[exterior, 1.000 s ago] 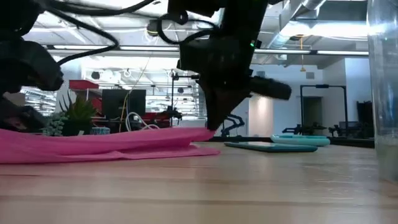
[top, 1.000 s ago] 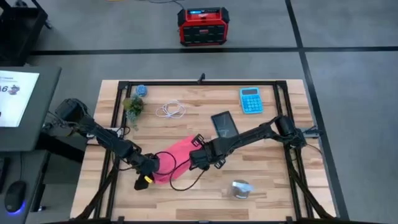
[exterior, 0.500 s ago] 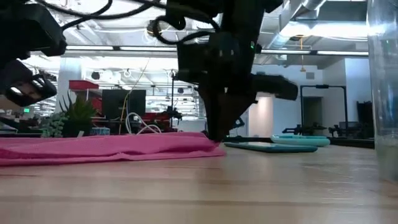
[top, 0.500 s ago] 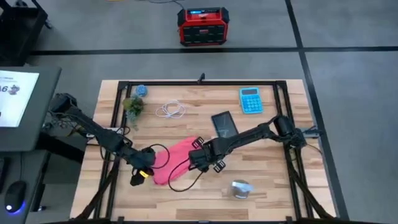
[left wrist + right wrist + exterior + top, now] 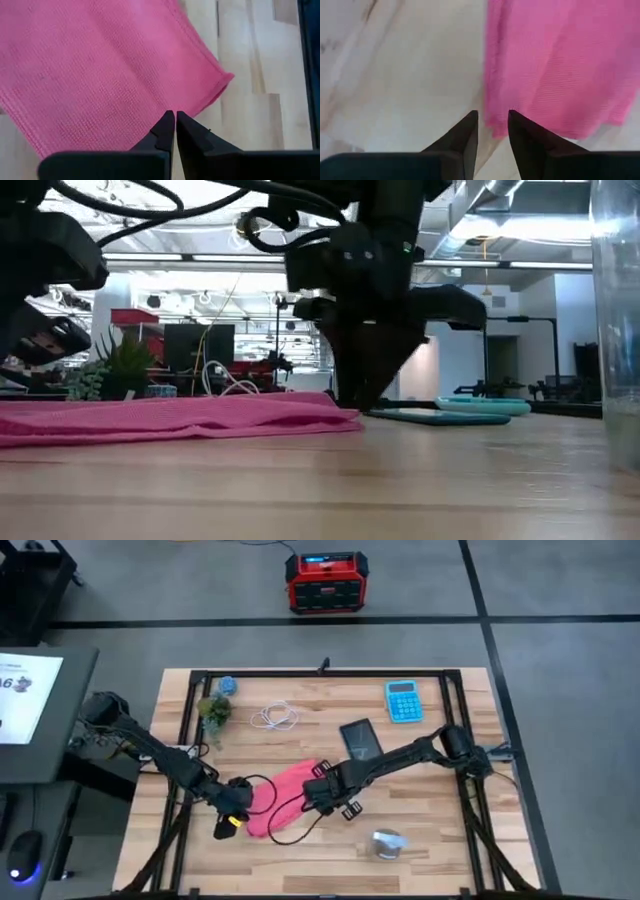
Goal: Apply microfiber cloth
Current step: Fold the pink microfiber cloth
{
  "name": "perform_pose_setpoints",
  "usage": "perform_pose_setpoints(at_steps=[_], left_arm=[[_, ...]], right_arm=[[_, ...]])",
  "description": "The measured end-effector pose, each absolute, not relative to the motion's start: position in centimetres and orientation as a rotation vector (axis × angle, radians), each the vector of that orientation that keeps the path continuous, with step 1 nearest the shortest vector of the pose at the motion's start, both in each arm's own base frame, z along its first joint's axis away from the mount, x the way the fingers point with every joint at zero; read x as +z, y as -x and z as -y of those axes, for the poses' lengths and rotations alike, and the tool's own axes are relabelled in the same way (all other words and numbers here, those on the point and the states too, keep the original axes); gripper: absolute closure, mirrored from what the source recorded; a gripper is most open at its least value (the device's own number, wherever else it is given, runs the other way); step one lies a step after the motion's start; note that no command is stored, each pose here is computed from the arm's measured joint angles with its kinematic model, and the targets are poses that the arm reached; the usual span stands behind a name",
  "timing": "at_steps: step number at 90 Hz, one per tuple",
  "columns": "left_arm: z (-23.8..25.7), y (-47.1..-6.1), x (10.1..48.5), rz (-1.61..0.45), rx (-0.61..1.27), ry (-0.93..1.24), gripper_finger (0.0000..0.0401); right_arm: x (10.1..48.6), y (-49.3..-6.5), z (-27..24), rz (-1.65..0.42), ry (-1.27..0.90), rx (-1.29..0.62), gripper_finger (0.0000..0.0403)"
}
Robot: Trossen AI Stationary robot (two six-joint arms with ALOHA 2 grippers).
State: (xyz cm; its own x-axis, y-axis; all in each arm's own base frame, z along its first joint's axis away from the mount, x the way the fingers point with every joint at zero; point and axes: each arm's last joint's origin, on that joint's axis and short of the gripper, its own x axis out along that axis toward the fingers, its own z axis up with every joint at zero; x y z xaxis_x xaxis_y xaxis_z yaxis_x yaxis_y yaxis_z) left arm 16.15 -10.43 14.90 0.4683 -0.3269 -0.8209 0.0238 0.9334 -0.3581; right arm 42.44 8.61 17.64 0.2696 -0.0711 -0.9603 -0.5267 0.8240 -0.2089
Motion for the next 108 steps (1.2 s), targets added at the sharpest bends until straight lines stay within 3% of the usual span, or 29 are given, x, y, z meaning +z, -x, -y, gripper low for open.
perform_pose_setpoints(at_steps=[11,23,38,53,66,83,108], left_arm=[[10.6,-17.0,14.9,-1.011,-0.238,0.327,0.0401],[10.7,-17.5,14.0,-1.037,-0.223,0.31,0.0401],[10.9,-17.7,12.3,-1.139,-0.213,0.3,0.0401],[11.1,-17.5,11.7,-1.218,-0.254,0.329,0.0401],[10.8,-16.9,12.5,-1.229,-0.269,0.34,0.0401],[10.5,-16.6,14.2,-1.133,-0.274,0.356,0.0401],[10.6,-17.4,13.5,-1.068,-0.216,0.274,0.0401]], right_arm=[[18.1,-43.3,-7.2,-1.219,0.435,0.252,0.0327],[16.2,-43.7,-6.2,-1.263,0.268,0.315,0.0348],[14.4,-43.0,-7.0,-1.348,0.273,0.395,0.037],[15.7,-42.6,-7.7,-1.323,0.291,0.431,0.0385],[18.1,-43.4,-6.3,-1.197,0.244,0.374,0.039],[18.2,-44.9,-2.4,-1.083,0.077,0.219,0.039],[14.7,-44.4,-0.5,-1.069,-0.015,0.245,0.039]])
